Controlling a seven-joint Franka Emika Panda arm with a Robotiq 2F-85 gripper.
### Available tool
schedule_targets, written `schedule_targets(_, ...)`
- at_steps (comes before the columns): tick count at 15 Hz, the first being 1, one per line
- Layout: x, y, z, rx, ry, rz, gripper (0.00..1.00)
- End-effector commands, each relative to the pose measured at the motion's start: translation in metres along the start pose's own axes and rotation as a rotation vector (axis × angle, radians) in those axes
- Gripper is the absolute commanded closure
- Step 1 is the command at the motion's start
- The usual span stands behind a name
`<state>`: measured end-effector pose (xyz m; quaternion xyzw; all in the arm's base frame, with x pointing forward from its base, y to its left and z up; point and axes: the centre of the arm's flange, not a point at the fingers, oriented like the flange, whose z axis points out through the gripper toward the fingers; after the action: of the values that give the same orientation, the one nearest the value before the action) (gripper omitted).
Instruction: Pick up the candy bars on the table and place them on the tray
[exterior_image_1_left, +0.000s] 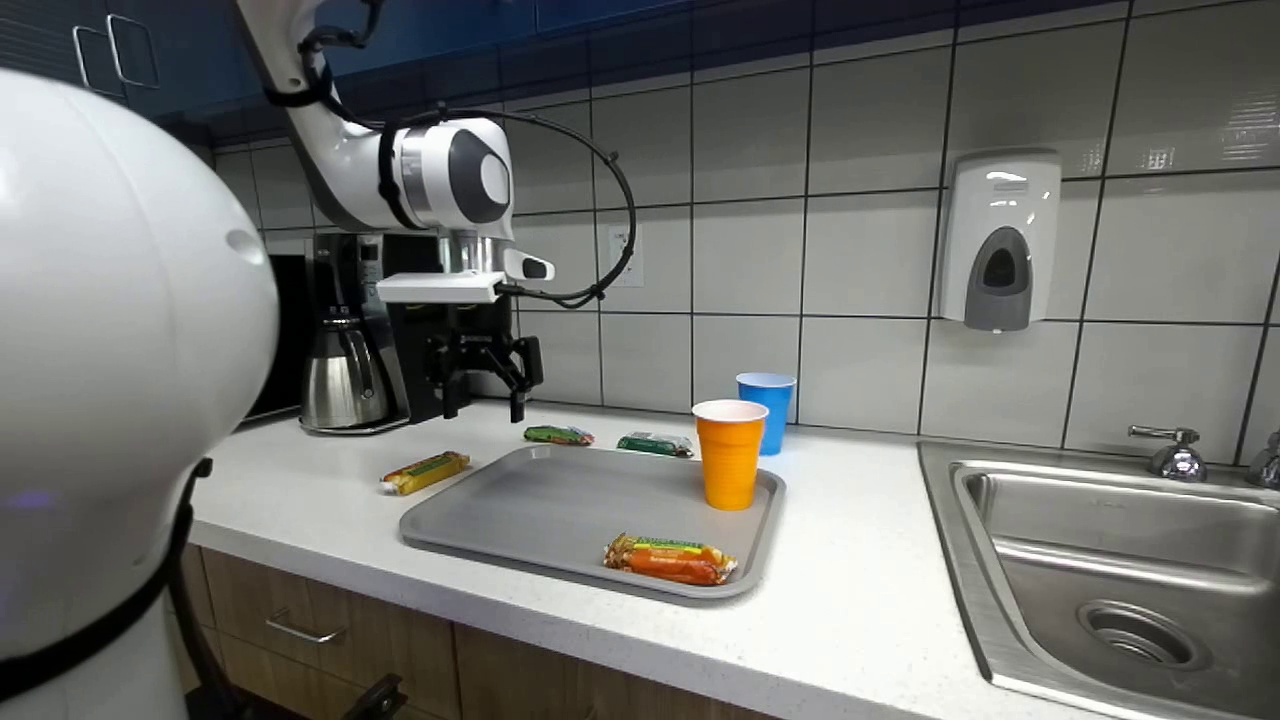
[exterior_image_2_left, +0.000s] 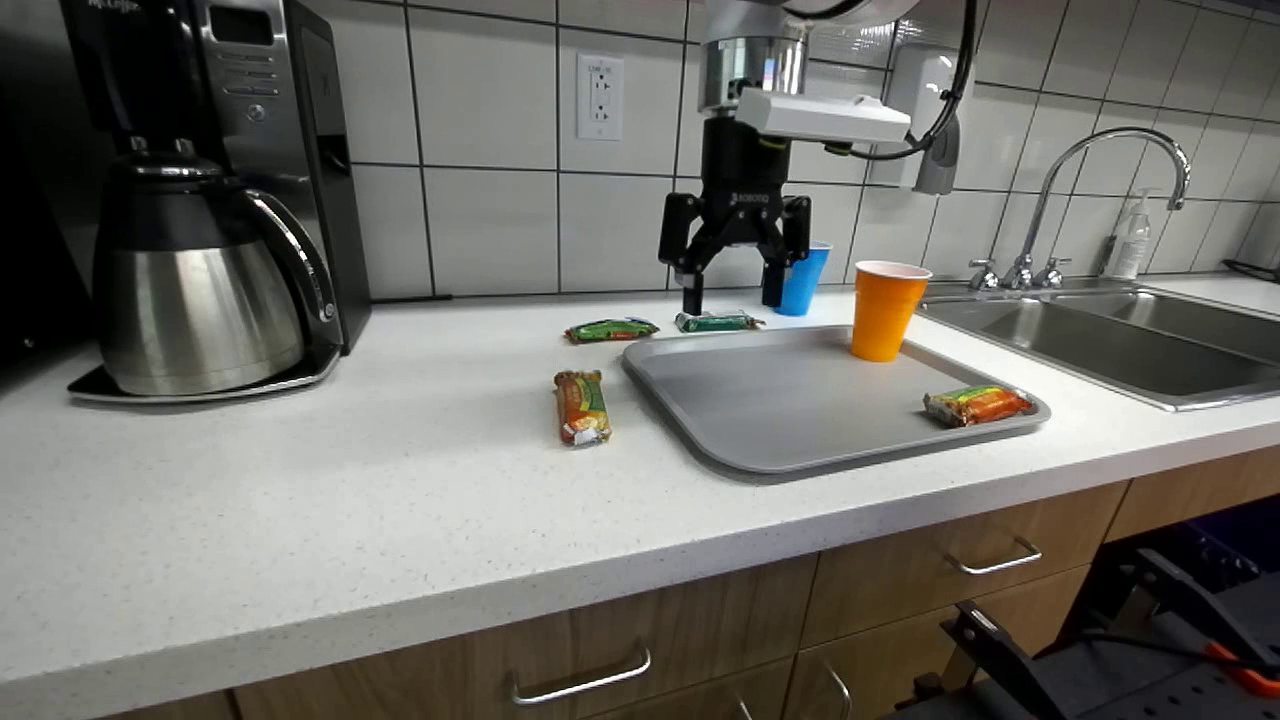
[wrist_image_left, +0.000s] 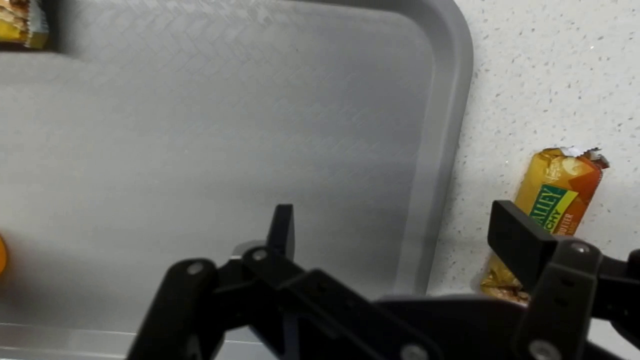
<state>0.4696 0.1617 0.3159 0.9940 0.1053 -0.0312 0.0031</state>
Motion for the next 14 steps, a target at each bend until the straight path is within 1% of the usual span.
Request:
schedule_targets(1,0.010,-0.023,0.003,0.035,0.015,-0.028,0.00)
schedule_targets(8,0.017,-0.069,0.013,0.107,0.043,-0.031,0.00)
schedule_targets(14,0.028,-0.096,0.031,0.121,0.068,-0.027,0.00)
